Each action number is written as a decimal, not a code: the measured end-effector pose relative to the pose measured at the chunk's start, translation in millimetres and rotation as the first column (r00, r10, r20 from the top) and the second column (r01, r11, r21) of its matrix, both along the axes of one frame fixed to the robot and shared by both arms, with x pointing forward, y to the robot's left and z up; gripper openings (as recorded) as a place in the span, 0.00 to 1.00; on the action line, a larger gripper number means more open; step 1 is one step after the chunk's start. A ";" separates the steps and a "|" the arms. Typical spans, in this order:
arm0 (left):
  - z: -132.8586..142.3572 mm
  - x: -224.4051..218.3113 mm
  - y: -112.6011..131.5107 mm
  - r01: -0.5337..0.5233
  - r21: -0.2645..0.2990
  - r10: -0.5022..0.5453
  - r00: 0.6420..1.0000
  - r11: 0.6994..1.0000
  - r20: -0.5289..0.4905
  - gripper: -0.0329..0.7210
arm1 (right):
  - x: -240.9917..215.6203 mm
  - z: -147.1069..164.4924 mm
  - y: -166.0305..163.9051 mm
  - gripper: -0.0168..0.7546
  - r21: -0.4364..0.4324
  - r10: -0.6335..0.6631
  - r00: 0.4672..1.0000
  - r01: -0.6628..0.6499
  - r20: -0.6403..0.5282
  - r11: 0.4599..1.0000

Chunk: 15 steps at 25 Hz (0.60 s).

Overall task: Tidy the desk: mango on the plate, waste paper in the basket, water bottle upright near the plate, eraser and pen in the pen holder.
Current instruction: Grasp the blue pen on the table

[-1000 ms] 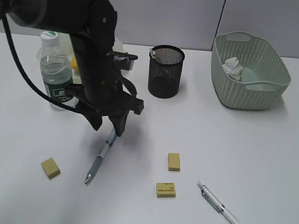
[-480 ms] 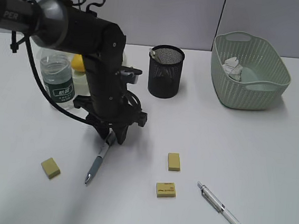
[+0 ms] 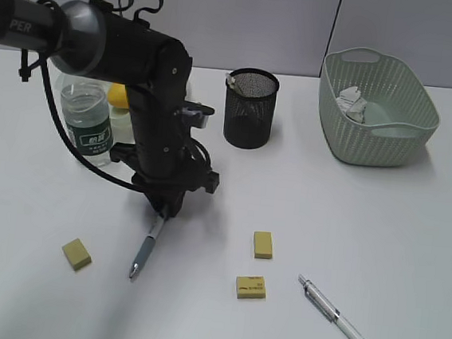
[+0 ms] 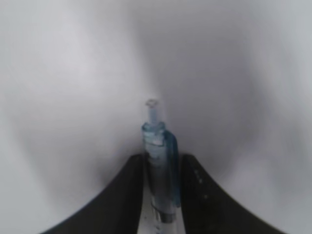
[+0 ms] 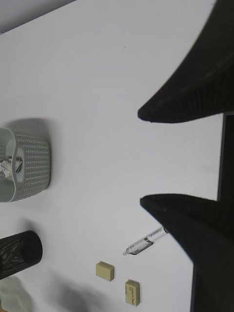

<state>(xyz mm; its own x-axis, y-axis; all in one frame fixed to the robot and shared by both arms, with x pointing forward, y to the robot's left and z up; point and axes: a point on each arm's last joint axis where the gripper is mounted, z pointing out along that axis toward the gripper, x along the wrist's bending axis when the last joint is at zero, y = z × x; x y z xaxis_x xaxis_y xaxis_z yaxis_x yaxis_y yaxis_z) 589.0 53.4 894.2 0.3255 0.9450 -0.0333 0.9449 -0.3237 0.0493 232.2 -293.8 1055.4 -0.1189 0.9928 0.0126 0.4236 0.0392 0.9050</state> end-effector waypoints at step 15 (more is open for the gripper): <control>3.6 -10.4 -8.4 0.041 0.023 -0.041 0.999 0.999 -0.020 0.23 | 0.0 0.0 0.0 0.52 0.001 0.000 1.000 0.000 0.000 1.000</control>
